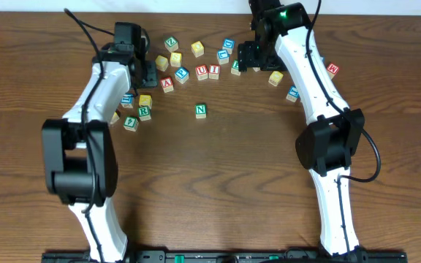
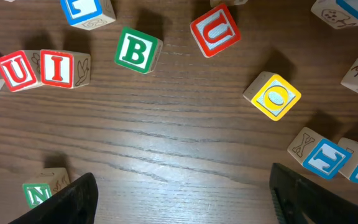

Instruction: Spell out NEURIPS

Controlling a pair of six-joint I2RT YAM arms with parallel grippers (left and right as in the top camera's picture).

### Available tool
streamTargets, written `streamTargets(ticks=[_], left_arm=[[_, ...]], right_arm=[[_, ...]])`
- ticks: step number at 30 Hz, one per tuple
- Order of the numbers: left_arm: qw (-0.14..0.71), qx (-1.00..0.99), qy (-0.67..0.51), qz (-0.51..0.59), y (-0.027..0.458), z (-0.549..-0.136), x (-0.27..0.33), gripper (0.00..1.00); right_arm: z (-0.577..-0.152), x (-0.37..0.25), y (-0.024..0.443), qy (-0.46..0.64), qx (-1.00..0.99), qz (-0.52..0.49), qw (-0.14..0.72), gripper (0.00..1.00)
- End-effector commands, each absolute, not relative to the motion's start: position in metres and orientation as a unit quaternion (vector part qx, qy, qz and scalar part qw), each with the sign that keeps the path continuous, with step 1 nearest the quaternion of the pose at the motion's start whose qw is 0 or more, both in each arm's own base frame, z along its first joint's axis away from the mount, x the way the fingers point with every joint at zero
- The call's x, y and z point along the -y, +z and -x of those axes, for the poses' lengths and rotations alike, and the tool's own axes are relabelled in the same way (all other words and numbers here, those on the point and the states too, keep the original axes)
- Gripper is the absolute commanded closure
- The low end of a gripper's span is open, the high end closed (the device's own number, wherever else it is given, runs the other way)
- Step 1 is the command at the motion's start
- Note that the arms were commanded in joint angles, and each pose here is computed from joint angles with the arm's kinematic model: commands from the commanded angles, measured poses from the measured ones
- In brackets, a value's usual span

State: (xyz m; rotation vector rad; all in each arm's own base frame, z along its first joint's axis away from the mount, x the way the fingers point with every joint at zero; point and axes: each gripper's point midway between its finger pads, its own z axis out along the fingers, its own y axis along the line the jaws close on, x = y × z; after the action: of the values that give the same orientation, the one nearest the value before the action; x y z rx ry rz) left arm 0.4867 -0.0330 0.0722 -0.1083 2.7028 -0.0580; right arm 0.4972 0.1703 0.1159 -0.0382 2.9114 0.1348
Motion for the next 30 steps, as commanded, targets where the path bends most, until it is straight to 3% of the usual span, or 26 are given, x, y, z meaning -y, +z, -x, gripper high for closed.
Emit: streamTargets(ticks=[1,13,22,30], left_arm=[[0.212,-0.975,-0.038,0.057,0.1,-0.47,0.043,0.69],[0.058,-0.996,-0.064,0.013,0.095,-0.379,0.115,0.69],[0.081,-0.994,-0.074,-0.027,0.127,-0.382,0.151,0.69],[0.044,-0.995,-0.069,-0.06,0.093,-0.375,0.194,0.69]], right_arm=[[-0.496,-0.17,0.139,0.047,-0.99,0.015,0.135,0.16],[-0.496,-0.154,0.138,0.039,-0.991,0.002,0.129,0.12],[-0.499,-0.092,0.135,0.025,-0.992,-0.057,0.107,0.11],[-0.497,-0.04,0.133,0.022,-0.992,-0.092,0.088,0.1]])
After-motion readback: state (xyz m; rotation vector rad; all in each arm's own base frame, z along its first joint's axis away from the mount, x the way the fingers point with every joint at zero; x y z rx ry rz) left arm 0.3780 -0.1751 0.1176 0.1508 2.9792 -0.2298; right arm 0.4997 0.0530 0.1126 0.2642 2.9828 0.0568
